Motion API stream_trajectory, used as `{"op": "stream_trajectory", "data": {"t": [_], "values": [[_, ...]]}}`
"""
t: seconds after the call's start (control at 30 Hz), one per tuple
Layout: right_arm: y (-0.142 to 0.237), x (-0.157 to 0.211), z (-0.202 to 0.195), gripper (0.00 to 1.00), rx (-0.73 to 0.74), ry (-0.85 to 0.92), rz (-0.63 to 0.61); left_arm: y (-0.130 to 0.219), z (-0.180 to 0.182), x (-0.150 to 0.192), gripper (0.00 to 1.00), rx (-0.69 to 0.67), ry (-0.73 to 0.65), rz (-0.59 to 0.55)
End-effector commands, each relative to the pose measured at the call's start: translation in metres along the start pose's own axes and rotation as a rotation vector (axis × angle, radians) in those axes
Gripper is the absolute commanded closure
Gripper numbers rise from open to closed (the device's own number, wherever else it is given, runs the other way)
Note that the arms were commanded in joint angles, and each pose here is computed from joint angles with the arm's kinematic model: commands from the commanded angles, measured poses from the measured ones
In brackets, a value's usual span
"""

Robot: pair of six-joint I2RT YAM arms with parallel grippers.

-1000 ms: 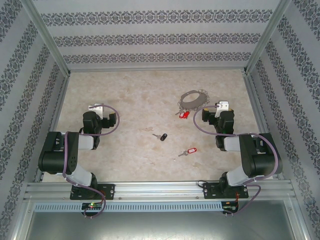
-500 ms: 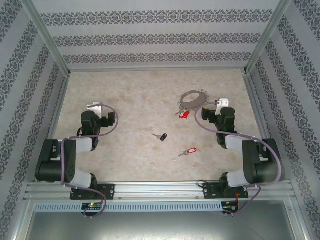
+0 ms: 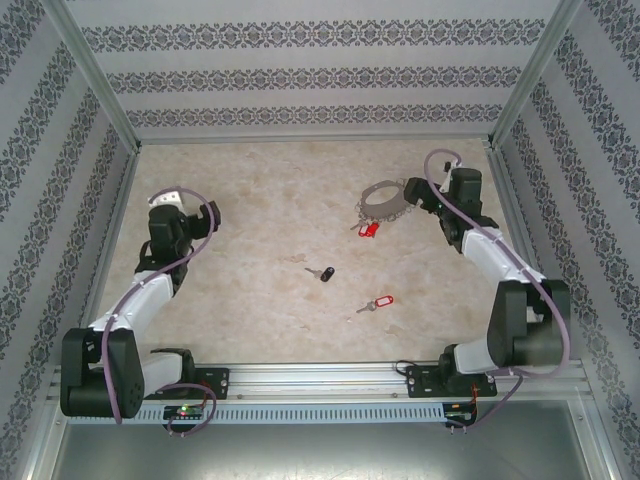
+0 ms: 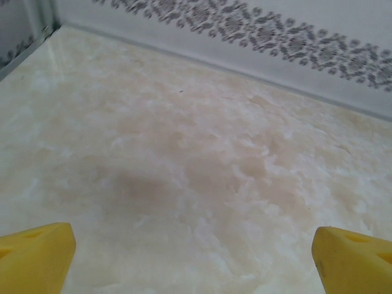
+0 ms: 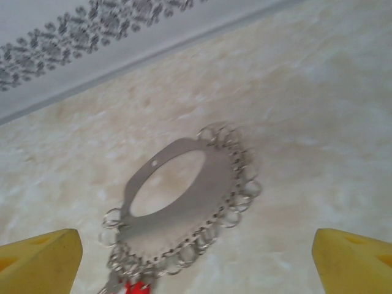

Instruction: Put the keys on the keyring

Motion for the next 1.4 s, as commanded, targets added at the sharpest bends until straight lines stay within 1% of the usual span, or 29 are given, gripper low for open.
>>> {"op": "stream_trajectory", "data": {"t": [0.0, 0.07, 0.2, 0.23, 0.33, 0.5, 0.63, 0.73, 0.87, 1.13, 1.3, 1.37], "values": [[-0.014, 0.014, 0.028, 0.11, -0.19, -0.116, 0.18, 0.0, 0.006, 0.02, 0.01, -0.069, 0.131, 0.158], [-0.026, 0.016, 0.037, 0.16, -0.182, -0.111, 0.26, -0.004, -0.004, 0.026, 0.0, -0.008, 0.161, 0.215], [-0.048, 0.02, 0.06, 0.17, -0.164, -0.028, 0.368, -0.01, -0.016, 0.036, 0.0, 0.048, 0.205, 0.313], [-0.055, 0.022, 0.066, 0.19, -0.154, -0.013, 0.409, -0.01, -0.02, 0.038, 0.0, 0.066, 0.214, 0.335], [-0.076, 0.027, 0.069, 0.2, -0.109, -0.029, 0.488, -0.007, -0.028, 0.041, 0.0, 0.107, 0.225, 0.358], [-0.102, 0.029, 0.08, 0.21, -0.08, -0.067, 0.548, 0.007, -0.037, 0.044, 0.0, 0.162, 0.25, 0.385], [-0.12, 0.036, 0.089, 0.23, -0.05, -0.059, 0.612, 0.022, -0.039, 0.047, 0.0, 0.189, 0.246, 0.398], [-0.133, 0.041, 0.1, 0.23, -0.067, -0.061, 0.638, 0.032, -0.04, 0.048, 0.0, 0.209, 0.245, 0.404], [-0.148, 0.047, 0.101, 0.23, -0.045, -0.084, 0.663, 0.042, -0.042, 0.049, 0.0, 0.228, 0.232, 0.416], [-0.166, 0.059, 0.103, 0.24, -0.003, -0.103, 0.712, 0.051, -0.042, 0.05, 0.0, 0.238, 0.224, 0.426], [-0.167, 0.072, 0.108, 0.24, 0.012, -0.085, 0.769, 0.054, -0.044, 0.045, 0.0, 0.244, 0.216, 0.421], [-0.164, 0.077, 0.115, 0.25, -0.005, -0.076, 0.785, 0.055, -0.045, 0.044, 0.0, 0.247, 0.214, 0.417]]}}
Point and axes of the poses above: each hand's point on the last joint's axis, 136 mm out from that joint toward the fingers, its own y axis back along the fingers, its own z axis along the line the jaws close on, x = y × z, the point moved 4 cm from there along y, back along the fingers, and after that the axes turned 9 degrees about y, right-handed, at the moved point
